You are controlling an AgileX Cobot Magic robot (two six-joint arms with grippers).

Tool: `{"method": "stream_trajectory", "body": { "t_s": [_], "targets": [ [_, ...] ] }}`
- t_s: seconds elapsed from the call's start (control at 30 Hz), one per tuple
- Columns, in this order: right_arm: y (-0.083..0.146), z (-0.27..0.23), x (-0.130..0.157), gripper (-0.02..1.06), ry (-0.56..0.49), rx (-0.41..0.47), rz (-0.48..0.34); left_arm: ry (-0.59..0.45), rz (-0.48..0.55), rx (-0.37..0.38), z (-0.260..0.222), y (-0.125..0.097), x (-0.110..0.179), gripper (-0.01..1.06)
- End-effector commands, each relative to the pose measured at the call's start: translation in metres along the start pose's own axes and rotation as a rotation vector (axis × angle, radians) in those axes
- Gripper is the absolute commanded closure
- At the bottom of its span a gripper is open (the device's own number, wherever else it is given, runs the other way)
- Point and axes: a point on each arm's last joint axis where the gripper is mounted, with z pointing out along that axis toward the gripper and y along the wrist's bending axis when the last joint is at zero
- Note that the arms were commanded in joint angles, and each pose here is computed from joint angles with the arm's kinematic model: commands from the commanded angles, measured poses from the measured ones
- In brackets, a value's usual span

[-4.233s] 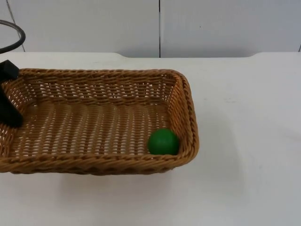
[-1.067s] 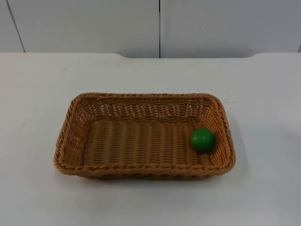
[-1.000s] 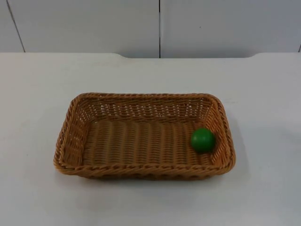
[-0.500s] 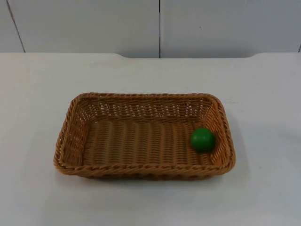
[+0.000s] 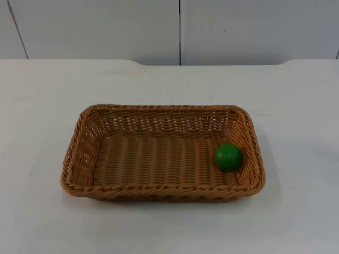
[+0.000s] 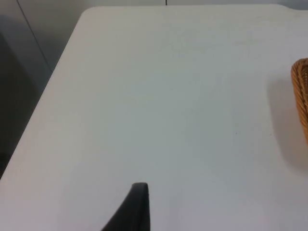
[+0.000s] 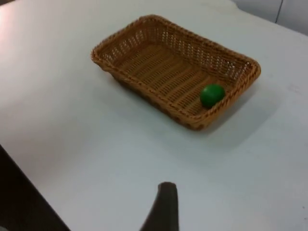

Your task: Pick up the basket with the left hand and place the object to the left of the red cylinder into the basket with the right hand.

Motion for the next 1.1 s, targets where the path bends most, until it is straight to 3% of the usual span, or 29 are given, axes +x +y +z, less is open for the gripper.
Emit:
{"method": "stream_trajectory", "body": {
  "t_s": [0.0,0.33,0.43,0.47,1.07],
  "targets": [
    [-0.0004,0.0012,0.0017,0.33,0.008,0.006,-0.006,-0.013,-0.008,-0.008,0.0005,0.0006,-0.0001,0.00],
    [-0.0004,0.0012,0.0017,0.30,0.008,0.006,-0.006,-0.012,0.007,0.028,0.0004,-0.0028,0.0000,0.00],
    [-0.0004,0.0012,0.0017,0.03,0.008,0.006,-0.006,-0.012,-0.002,0.045,0.0003,-0.0043,0.0000,0.00],
    [-0.0004,0.0012,0.0017,-0.01,0.008,0.006,-0.006,-0.012,-0.002,0.045,0.0003,-0.0043,0.0000,0.00],
    [0.0005,0.0011,0.0017,-0.01,0.008,0.013,0.017,-0.012,-0.010,0.060,0.0003,-0.0056,0.0000,0.00]
  ]
}}
